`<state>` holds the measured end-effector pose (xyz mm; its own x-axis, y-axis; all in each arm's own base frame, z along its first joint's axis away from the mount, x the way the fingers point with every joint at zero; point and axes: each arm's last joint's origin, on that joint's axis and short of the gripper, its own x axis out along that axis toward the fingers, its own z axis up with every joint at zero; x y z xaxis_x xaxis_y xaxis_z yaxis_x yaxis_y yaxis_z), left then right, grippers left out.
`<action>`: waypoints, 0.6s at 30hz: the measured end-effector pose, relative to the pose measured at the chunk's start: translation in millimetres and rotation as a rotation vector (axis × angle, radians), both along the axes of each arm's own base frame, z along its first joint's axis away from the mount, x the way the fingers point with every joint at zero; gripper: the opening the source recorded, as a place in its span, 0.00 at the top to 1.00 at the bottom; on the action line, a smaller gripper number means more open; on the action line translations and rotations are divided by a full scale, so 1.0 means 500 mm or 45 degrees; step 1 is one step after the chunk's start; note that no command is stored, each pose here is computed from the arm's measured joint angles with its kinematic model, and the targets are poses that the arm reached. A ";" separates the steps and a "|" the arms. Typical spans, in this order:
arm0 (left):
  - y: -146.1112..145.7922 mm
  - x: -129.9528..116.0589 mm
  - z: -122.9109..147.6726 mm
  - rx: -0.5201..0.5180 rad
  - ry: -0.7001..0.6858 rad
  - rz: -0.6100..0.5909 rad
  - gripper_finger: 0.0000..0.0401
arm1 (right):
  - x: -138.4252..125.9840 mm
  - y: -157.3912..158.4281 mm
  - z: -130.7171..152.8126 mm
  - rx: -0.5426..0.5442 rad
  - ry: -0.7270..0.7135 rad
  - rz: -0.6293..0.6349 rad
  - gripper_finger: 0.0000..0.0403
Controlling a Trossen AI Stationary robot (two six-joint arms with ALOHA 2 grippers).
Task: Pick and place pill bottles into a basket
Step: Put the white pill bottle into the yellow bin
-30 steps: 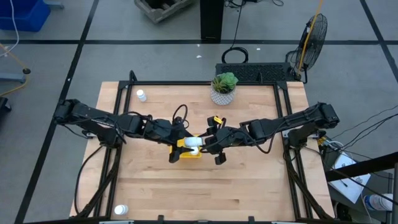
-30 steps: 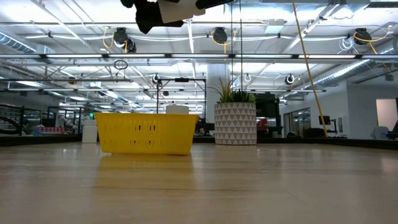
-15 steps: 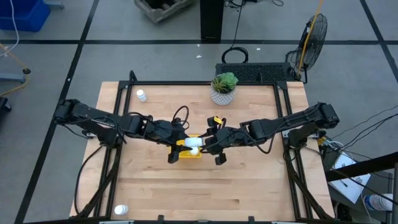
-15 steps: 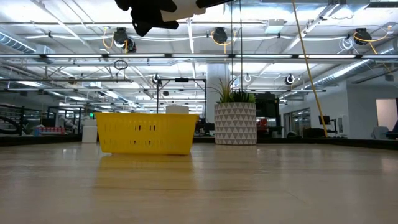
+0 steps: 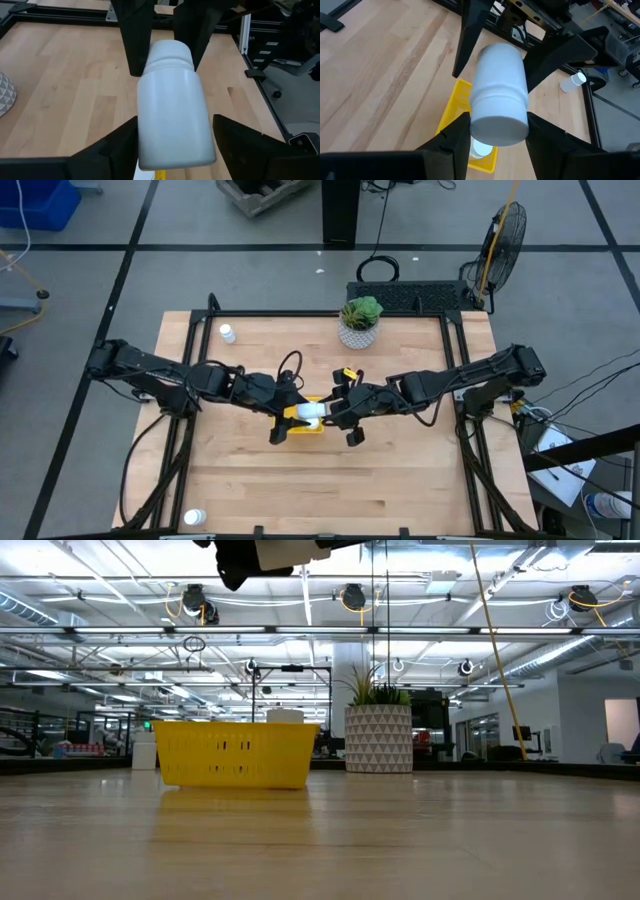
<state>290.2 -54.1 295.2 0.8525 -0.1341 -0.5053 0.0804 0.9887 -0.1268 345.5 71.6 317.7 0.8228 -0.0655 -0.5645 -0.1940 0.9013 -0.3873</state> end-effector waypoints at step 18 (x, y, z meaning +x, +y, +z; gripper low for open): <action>0.001 0.001 0.001 0.029 -0.015 0.023 0.56 | 0.002 0.000 0.002 0.012 -0.021 -0.014 0.56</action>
